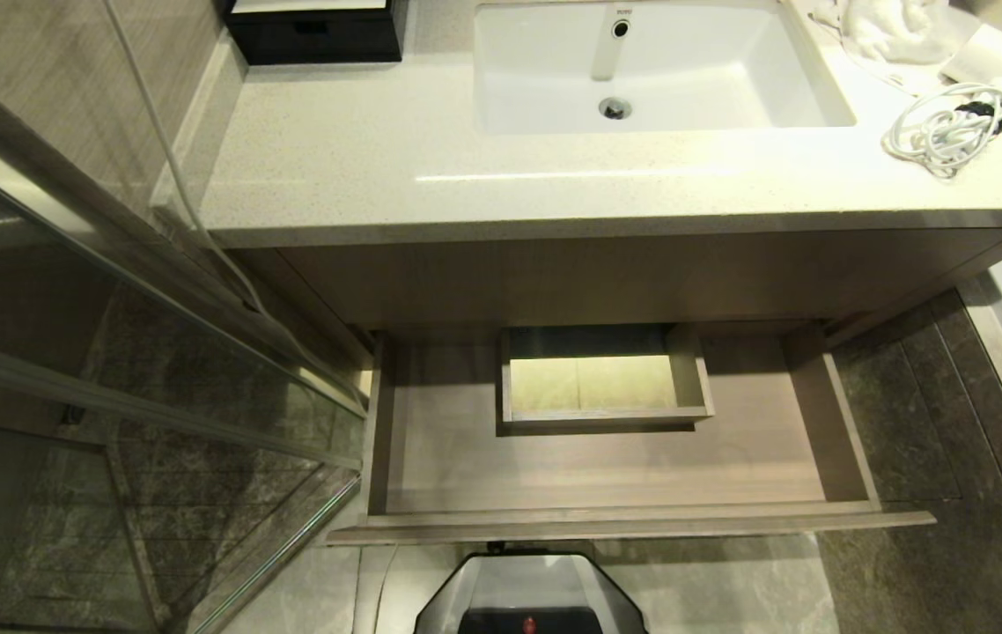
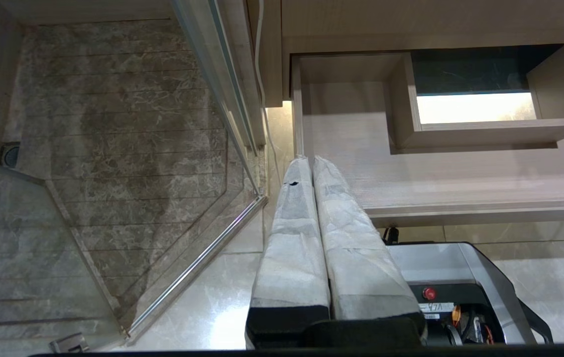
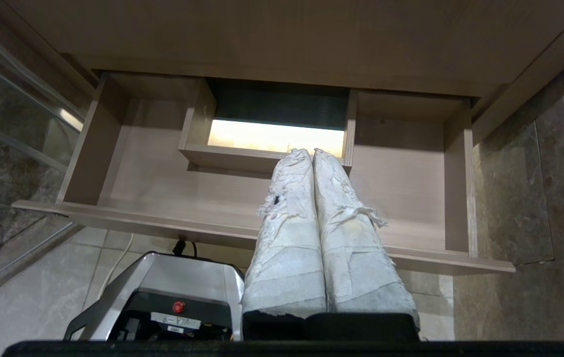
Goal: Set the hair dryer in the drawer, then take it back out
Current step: Pick up the hairdryer
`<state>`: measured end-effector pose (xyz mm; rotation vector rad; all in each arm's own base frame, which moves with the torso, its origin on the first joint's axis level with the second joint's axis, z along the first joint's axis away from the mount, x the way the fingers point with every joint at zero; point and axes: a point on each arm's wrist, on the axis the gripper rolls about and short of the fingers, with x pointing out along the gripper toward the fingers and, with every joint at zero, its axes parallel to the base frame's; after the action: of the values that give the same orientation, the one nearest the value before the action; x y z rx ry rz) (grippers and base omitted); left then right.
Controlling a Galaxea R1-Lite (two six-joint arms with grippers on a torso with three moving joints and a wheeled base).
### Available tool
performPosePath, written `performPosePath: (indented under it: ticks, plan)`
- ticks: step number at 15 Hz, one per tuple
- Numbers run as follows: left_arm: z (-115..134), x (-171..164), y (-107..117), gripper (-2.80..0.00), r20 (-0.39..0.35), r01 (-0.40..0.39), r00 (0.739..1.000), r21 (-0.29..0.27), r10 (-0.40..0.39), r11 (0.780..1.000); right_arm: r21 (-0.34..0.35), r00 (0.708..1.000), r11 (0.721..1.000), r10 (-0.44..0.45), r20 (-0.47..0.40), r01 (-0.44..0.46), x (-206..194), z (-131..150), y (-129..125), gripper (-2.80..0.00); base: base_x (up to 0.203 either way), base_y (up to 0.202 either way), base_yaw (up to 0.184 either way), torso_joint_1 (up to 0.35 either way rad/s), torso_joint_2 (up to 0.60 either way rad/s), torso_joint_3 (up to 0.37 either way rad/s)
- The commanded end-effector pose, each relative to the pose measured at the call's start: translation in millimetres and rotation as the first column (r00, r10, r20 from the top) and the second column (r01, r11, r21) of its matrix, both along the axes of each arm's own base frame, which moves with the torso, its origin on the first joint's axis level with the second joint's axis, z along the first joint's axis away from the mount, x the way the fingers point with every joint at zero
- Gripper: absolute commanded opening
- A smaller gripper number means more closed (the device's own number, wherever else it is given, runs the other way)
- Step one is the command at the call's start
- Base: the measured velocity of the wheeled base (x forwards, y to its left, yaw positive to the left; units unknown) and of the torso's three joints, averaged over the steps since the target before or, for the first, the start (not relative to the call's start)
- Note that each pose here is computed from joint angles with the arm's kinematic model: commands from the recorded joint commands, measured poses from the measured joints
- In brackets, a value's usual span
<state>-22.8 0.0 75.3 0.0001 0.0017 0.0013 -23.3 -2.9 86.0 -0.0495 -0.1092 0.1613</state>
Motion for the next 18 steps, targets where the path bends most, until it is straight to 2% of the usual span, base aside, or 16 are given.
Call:
performPosePath:
  ticks: [1, 10, 15, 18]
  plan:
    - [-0.4, 0.1, 0.0, -2.80, -0.001, 0.000, 1.000, 0.000, 0.000, 1.000, -0.001, 1.000, 1.000, 0.001, 0.000, -0.001, 0.3, -11.9, 0.1, -2.80, 0.000, 0.000, 0.000, 0.000, 0.00, 0.000]
    - [-0.4, 0.1, 0.0, -2.80, -0.001, 0.000, 1.000, 0.000, 0.000, 1.000, 0.009, 1.000, 1.000, 0.004, -0.002, -0.004, 0.3, -11.9, 0.1, -2.80, 0.000, 0.000, 0.000, 0.000, 0.00, 0.000]
    - [-0.4, 0.1, 0.0, -2.80, -0.001, 0.000, 1.000, 0.000, 0.000, 1.000, 0.008, 1.000, 1.000, 0.004, -0.002, -0.004, 0.3, -11.9, 0.1, -2.80, 0.000, 0.009, -0.146, 0.005, 0.00, 0.003]
    - [0.0, 0.0, 0.0, -2.80, 0.000, 0.000, 1.000, 0.000, 0.000, 1.000, 0.010, 1.000, 1.000, 0.002, -0.002, -0.002, 0.3, -11.9, 0.1, -2.80, 0.000, 0.001, -0.035, 0.001, 0.00, 0.001]
